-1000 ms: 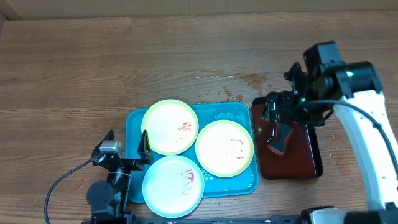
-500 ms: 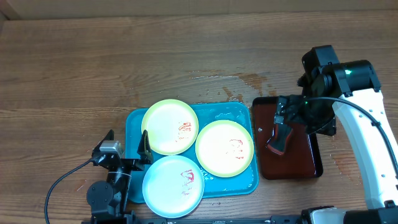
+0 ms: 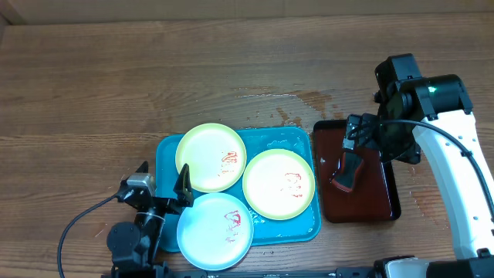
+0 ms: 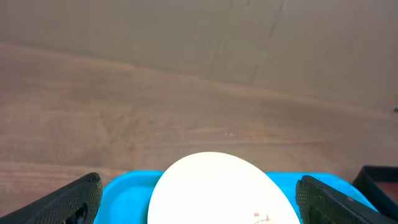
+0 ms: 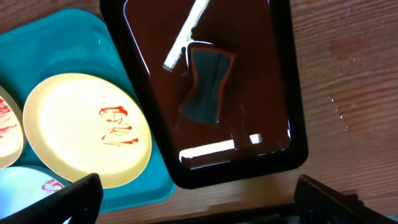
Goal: Clean dirty plates on tray and stack at the side
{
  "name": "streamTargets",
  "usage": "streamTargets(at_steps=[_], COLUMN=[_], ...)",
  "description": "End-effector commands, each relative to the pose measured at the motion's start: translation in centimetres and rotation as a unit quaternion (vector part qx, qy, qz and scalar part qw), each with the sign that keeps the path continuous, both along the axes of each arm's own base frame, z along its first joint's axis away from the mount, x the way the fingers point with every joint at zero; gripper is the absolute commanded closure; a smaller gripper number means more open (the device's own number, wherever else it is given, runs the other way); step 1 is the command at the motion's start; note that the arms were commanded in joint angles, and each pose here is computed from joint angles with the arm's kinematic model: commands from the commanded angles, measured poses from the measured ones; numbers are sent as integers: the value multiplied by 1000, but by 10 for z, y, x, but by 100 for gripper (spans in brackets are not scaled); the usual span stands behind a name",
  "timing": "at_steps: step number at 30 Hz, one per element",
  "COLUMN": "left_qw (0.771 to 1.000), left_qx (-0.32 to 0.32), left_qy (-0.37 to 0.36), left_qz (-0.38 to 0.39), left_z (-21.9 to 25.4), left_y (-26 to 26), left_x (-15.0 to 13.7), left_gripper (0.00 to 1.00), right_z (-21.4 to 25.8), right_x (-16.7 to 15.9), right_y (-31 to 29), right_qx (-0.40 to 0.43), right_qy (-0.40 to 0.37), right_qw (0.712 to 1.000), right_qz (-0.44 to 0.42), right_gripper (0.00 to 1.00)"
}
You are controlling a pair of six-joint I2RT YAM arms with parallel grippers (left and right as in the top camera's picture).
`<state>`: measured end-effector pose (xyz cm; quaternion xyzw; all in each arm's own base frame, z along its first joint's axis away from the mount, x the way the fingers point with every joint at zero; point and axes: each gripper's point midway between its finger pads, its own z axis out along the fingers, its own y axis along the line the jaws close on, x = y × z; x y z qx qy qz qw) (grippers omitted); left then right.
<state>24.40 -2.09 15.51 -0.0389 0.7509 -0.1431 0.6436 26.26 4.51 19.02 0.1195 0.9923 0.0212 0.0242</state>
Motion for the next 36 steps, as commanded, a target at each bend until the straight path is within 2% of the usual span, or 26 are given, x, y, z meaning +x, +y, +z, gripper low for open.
streamTargets(at_steps=[1, 5, 10, 15, 19, 23, 29, 32, 36], left_qw=[1000, 998, 987, 958, 933, 915, 902, 900, 893], left_qx=[-9, -14, -39, -85, -96, -48, 82, 132, 137], left_qy=[8, 58, 141, 232, 316, 388, 423, 407, 396], left_qz=[-12, -18, -73, -148, -145, -105, -35, -84, -162], left_z=[27, 43, 62, 73, 62, 36, 13, 14, 15], left_y=[-4, -6, -22, -45, -47, -44, -42, -76, -122], left_x=[3, 16, 42, 69, 83, 84, 74, 68, 53], left_gripper=[0, 0, 0, 0, 0, 0, 0, 0, 0], right_z=[12, 12, 12, 12, 12, 12, 12, 13, 14], right_x=[6, 8, 8, 8, 7, 7, 8, 10, 14], right_y=[0, 0, 0, 0, 2, 5, 6, 10, 13], right_qx=[-2, -2, -2, -2, 5, 14, 16, 27, 37], right_qy=[-28, -31, -31, -31, -30, -29, -31, -35, -43], right_qw=[1000, 1000, 1000, 1000, 1000, 999, 999, 999, 998], right_qz=[-4, -4, -4, -4, -4, -3, -10, -9, -8], right_gripper=[0, 0, 0, 0, 0, 0, 0, 0, 0])
